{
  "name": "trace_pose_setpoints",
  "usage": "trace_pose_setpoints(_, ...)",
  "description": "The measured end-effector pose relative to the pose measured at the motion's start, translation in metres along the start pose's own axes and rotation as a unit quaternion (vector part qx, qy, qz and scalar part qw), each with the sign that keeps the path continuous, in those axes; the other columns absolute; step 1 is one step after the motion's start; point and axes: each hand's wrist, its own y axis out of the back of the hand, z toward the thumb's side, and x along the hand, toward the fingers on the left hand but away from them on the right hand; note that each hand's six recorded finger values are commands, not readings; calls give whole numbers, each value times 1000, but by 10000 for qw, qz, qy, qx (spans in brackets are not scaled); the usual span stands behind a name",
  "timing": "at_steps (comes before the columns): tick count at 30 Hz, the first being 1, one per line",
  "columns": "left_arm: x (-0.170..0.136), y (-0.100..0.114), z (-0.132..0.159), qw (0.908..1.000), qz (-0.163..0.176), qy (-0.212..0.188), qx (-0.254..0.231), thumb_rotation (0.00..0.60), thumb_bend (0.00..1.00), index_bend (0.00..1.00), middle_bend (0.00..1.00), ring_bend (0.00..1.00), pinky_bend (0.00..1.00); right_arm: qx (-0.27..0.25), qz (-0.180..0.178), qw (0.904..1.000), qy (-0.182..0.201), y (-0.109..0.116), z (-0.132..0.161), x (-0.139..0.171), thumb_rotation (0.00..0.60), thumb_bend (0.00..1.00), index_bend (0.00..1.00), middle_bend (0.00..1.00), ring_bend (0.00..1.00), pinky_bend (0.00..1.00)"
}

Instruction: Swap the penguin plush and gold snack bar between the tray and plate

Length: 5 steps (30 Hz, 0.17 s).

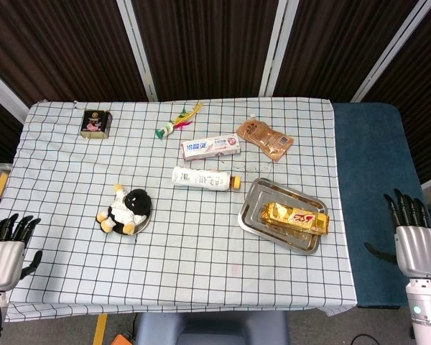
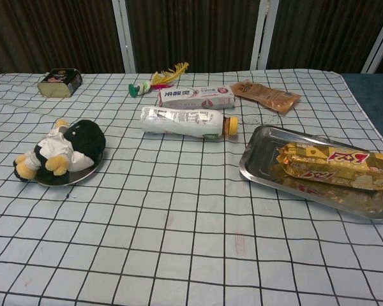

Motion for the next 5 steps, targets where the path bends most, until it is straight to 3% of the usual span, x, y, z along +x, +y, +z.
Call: trace_pose_setpoints(5,0,-1,1,10000,-22,-2,15,600,389,166,148,67,131,-78,-58,9999,24,2,0,2,600,84,0,0,0,0)
